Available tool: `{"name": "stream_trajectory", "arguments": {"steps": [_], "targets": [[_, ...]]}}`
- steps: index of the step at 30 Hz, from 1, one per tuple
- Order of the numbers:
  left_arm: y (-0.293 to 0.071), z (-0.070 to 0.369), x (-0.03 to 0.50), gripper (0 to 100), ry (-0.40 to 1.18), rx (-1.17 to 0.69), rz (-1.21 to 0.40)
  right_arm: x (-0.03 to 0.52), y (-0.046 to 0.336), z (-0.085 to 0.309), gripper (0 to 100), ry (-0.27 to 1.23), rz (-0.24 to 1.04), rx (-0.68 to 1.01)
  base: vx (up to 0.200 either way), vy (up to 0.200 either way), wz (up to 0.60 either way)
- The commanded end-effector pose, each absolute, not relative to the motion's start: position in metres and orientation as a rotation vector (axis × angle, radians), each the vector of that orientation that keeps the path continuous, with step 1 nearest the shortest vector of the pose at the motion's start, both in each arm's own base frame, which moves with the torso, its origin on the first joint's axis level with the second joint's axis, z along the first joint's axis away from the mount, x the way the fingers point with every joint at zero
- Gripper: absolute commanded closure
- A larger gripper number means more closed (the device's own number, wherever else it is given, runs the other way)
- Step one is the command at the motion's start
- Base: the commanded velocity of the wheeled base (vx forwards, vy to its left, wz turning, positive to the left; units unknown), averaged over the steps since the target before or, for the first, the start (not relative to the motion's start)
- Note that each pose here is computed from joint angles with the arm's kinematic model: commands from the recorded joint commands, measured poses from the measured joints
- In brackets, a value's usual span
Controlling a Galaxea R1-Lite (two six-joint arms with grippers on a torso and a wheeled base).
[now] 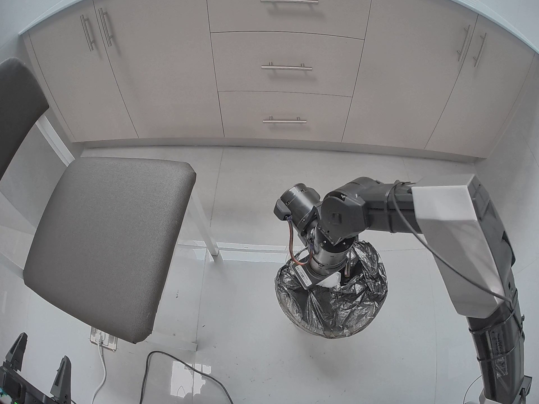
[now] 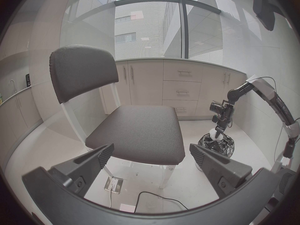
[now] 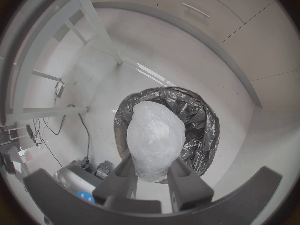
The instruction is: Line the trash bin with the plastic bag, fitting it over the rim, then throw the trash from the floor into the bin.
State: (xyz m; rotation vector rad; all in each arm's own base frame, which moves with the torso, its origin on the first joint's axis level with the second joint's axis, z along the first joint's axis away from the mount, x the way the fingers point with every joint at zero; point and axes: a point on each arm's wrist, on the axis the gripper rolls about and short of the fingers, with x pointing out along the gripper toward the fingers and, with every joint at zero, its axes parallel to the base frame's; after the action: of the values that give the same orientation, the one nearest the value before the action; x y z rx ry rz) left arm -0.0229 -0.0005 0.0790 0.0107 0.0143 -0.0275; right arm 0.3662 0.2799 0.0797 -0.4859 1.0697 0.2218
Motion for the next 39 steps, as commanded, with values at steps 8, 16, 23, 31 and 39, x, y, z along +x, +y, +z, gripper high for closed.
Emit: {"name": "stream_trajectory", "arguments": {"steps": [8, 16, 23, 31, 39], "targets": [[0.000, 0.075, -0.023, 0, 0.011, 0.011, -0.028, 0.387, 0.264, 0.022, 100, 1.173, 0.162, -0.546, 0.000, 0.000, 0.00], [0.000, 0.075, -0.023, 0, 0.011, 0.011, -0.028, 0.393, 0.264, -0.002, 100, 1.182, 0.154, -0.545, 0.000, 0.000, 0.00], [0.000, 0.075, -0.023, 0, 0.011, 0.011, -0.028, 0.398, 0.266, -0.019, 100, 1.165, 0.163, -0.550, 0.000, 0.000, 0.00], [0.000, 0.075, -0.023, 0, 0.012, 0.011, -0.028, 0.403, 0.264, -0.032, 100, 1.150, 0.157, -0.565, 0.000, 0.000, 0.00], [0.000, 0.075, -0.023, 0, 0.012, 0.011, -0.028, 0.414, 0.258, -0.041, 0, 1.106, 0.128, -0.558, 0.000, 0.000, 0.00]]}}
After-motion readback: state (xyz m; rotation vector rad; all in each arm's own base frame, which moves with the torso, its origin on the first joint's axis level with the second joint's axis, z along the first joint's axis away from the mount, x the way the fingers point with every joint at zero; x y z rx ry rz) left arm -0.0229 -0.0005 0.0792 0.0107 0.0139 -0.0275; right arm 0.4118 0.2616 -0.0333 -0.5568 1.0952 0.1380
